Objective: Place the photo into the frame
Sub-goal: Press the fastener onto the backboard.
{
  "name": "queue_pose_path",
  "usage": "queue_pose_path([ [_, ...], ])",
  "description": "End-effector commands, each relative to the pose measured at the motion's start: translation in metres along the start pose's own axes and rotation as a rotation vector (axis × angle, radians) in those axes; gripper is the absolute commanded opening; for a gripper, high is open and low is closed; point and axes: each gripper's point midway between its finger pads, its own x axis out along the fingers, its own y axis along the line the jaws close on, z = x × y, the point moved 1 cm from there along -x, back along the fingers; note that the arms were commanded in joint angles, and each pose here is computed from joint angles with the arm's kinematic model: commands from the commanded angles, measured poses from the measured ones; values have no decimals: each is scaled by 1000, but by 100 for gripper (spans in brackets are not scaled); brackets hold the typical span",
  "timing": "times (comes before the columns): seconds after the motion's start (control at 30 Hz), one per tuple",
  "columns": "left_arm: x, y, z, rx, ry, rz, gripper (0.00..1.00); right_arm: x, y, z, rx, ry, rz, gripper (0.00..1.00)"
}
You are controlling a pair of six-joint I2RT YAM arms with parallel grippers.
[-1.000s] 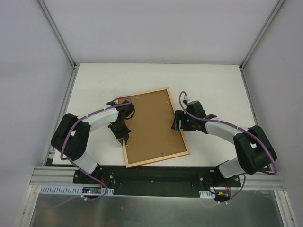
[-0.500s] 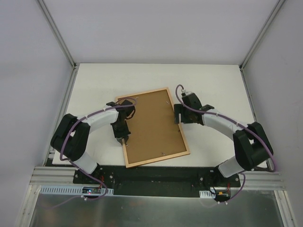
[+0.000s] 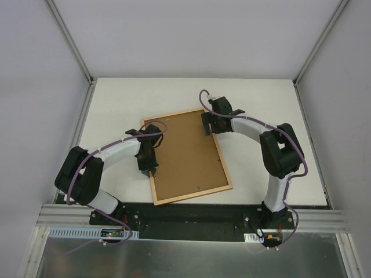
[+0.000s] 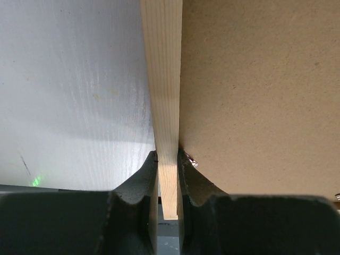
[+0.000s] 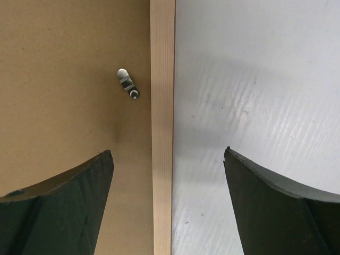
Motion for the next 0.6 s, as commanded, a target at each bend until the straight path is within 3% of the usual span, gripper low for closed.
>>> queue_pose_path([
  [0.0,22,9,13,36,-83,31,0,5,2,23,-39,-29,3,86],
  [0.2,23,9,11,26,-83,18,0,19,2,33,-31,-24,-25,85],
  [0.57,23,10,10,31,-86,19,0,37,-1,35,-15,0,-66,68],
])
